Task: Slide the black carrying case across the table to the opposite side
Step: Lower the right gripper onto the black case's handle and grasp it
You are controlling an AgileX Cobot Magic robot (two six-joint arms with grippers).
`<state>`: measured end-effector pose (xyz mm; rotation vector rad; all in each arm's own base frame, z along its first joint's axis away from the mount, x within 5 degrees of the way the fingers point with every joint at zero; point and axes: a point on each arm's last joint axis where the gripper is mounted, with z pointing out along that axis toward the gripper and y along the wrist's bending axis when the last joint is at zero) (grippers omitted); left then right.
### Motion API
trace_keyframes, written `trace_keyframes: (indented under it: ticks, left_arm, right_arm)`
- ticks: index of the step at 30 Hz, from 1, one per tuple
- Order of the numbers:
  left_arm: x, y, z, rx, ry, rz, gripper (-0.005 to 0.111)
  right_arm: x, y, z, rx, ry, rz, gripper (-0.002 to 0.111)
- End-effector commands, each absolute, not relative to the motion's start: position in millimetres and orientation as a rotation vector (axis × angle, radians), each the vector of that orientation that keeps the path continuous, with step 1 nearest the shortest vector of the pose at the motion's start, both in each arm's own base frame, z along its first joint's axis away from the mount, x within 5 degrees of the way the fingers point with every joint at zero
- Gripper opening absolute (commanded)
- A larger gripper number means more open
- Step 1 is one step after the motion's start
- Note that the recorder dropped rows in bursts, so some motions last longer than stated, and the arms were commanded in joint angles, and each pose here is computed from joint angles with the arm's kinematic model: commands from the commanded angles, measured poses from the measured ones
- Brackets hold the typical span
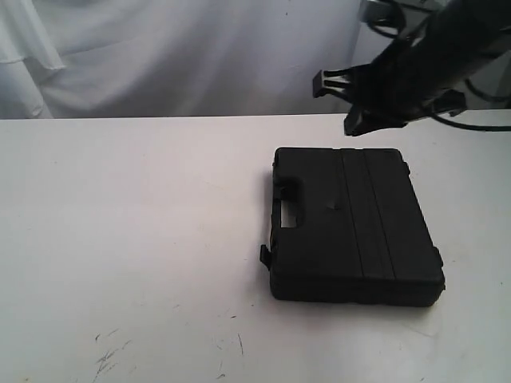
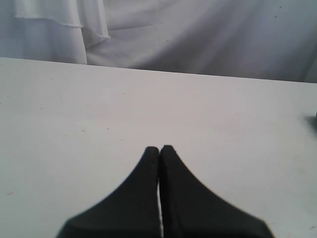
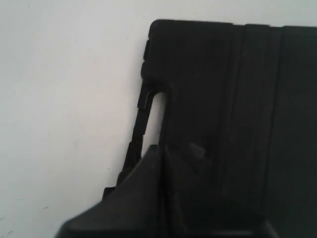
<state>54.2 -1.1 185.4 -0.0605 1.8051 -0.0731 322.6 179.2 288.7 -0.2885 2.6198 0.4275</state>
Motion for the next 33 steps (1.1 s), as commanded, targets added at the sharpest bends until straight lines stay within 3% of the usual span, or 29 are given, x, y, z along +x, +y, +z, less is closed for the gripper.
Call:
trace_keyframes:
  ticks: [1,15,24,33]
  left_arm:
    - [54.1,-1.0,184.8,-0.064,1.797,-0.072,0.000]
    - [54.1,-1.0,184.8,-0.064,1.797,-0.072,0.000]
    - [54.1,-1.0,184.8,-0.064,1.797,-0.072,0.000]
    - [54.1,-1.0,184.8,-0.064,1.797,-0.072,0.000]
  right_arm:
    - [333.2,208.4,271.1,-0.326,2.703,0.427,0.000]
    - [371.5,268.2,221.1,-0.301,2.876,0.257,0.001]
    - [365.3,291.0,200.9,-0.330,2.902,0.253,0.034]
    - [366.2,294.7,172.2,-0.242,2.962,0.167,0.035]
